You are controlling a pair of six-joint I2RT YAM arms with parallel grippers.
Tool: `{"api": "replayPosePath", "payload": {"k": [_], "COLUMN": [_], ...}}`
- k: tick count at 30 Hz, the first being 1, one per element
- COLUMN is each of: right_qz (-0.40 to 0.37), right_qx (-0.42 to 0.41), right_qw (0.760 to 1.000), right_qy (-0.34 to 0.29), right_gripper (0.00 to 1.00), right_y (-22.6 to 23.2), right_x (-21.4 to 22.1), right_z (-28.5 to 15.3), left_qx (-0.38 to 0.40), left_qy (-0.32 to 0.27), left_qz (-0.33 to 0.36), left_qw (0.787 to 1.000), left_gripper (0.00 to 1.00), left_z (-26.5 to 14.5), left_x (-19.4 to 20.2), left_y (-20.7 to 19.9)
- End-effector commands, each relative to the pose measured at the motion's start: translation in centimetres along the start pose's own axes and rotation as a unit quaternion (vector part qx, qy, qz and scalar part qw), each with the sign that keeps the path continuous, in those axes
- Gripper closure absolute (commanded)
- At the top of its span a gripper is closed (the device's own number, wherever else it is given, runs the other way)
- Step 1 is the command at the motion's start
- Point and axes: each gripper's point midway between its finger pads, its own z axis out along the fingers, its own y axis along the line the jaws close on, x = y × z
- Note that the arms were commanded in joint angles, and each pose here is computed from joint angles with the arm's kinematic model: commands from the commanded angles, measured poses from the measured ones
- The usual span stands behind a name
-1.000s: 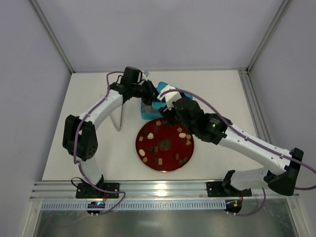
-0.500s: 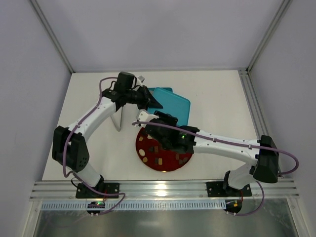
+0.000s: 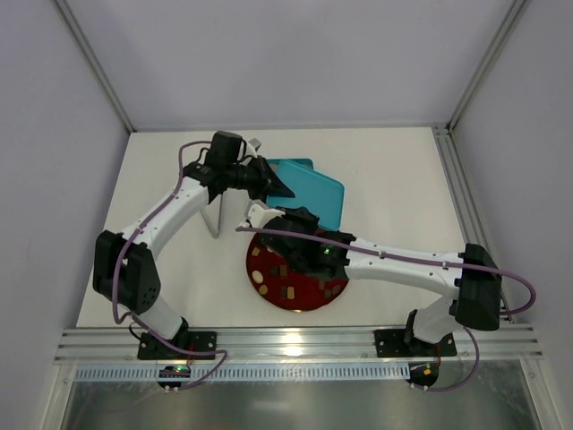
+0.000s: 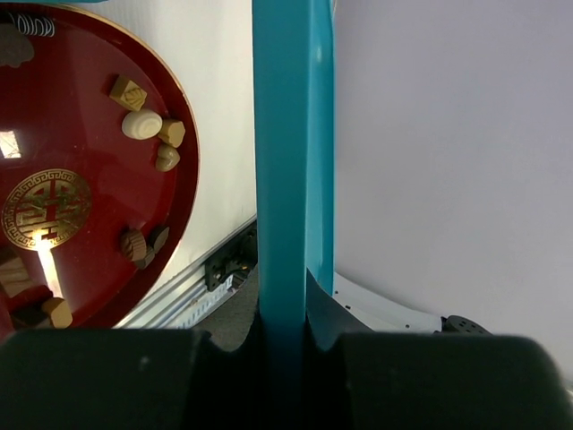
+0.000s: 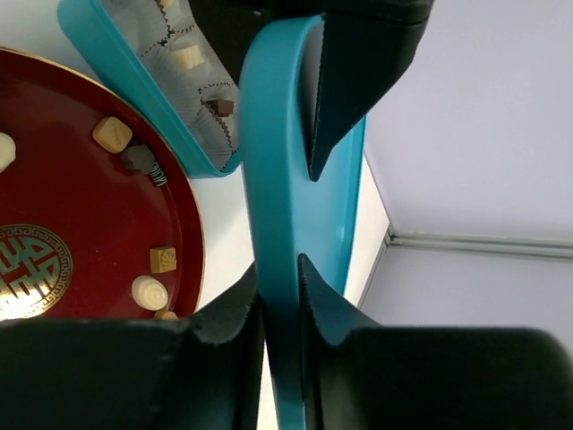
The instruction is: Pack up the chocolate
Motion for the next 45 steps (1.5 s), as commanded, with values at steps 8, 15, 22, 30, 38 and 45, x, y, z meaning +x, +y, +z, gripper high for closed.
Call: {"api": "replayPosePath", "payload": {"k": [8,15,22,30,38,45], "right_qz": [0.002,0.010,0.025,0.052,0.212,0.399], "right_qx": [0.036,0.051,0.058,0.038,-0.091,-0.257], "right_qw": [0.999,0.999,0.998,0.998,0.972,0.871], "right_qy": [0.001,-0.005,-0.010,-0.015,-0.048,-0.128], "right_gripper": [0.96,0.96,0.96,0.96,0.96,0.96], "right_y": [-1.0,-2.5,-4.0,-5.0,-7.6,-10.7], "right_x": [-0.4,-0.9,-1.2,-1.7,-3.4,-6.9], "right_z": [0.2,-0.4,-1.2,-1.9,-0.2,3.6], "left_qx": [0.047,0.053,0.054,0.033,-0.022,-0.076], "left_qy": [0.007,-0.010,-0.073,-0.145,-0.255,-0.299], "left_qz": [0.041,0.068,0.094,0.093,0.078,0.069], "left_qw": [0.998,0.996,0.991,0.985,0.964,0.949], "left_gripper": [0.83,0.37,0.11,0.10,0.10,0.11], "left_z": [-2.1,-2.5,-3.9,-5.6,-9.6,-11.3], "left_x": [0.9,-0.2,-3.7,-9.4,-16.3,-18.4], "left_y": [-3.1,-3.9,-4.9,-4.6,-2.0,0.7]}}
